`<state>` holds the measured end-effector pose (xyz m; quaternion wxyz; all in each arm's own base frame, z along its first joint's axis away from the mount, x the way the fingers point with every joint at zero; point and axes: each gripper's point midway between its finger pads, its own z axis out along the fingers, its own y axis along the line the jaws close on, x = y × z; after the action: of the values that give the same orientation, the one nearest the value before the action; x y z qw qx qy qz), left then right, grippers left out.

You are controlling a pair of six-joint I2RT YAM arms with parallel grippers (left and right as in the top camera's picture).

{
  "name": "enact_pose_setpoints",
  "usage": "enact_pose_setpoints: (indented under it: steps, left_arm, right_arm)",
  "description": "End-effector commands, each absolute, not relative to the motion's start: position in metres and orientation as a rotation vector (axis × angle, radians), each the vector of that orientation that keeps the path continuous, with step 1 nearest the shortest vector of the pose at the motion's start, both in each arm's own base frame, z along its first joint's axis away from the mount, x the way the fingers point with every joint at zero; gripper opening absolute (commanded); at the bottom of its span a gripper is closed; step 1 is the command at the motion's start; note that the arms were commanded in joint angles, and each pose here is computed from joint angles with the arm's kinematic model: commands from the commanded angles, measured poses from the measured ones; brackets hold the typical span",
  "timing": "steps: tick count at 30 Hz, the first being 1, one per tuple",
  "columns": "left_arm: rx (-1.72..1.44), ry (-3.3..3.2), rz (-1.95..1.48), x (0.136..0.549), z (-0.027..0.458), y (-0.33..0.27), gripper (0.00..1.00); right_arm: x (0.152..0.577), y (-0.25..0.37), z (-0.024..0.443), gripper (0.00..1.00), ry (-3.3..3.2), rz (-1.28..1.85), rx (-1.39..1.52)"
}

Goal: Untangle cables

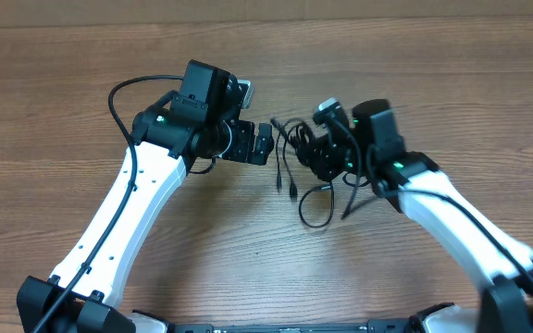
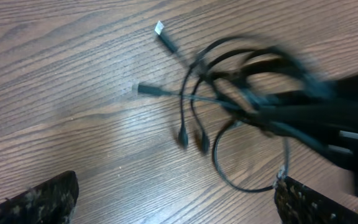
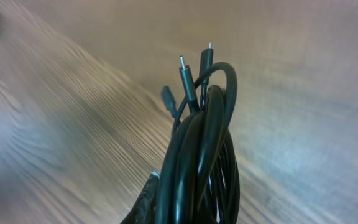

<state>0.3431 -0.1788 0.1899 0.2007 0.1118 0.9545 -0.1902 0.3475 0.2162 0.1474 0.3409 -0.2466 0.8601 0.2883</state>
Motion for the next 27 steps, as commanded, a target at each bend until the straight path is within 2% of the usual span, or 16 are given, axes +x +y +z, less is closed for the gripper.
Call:
enact_pose_setpoints:
  steps: [1,6,11,20,27]
  left_arm:
    - [0.348,2.658,-0.551,0.343,0.191,-0.183,1.0]
    - [0.348,2.657,-0.551,0.343,0.192,-0.183,1.0]
    - [0.348,2.658,-0.551,0.344,0.191,-0.183,1.0]
    - [0.348,2.658,-0.551,0.344,0.192,-0.183,1.0]
    - [0.348,2.659,-0.551,0.344,0.191,-0.183,1.0]
  right_arm:
    - [0.338,0.217,0.214,0.04,2.077,0.789,-0.624]
    - [0.314,0.208,0.27,0.04,1.94,0.791,-0.617]
    - [0.295,0.201,0.299,0.04,1.875,0.801,-0.597]
    - [0.29,0.199,0.306,0.04,1.969,0.991,-0.326]
    - [0.29,0.2,0.307,0.04,2.0,1.068,-0.219]
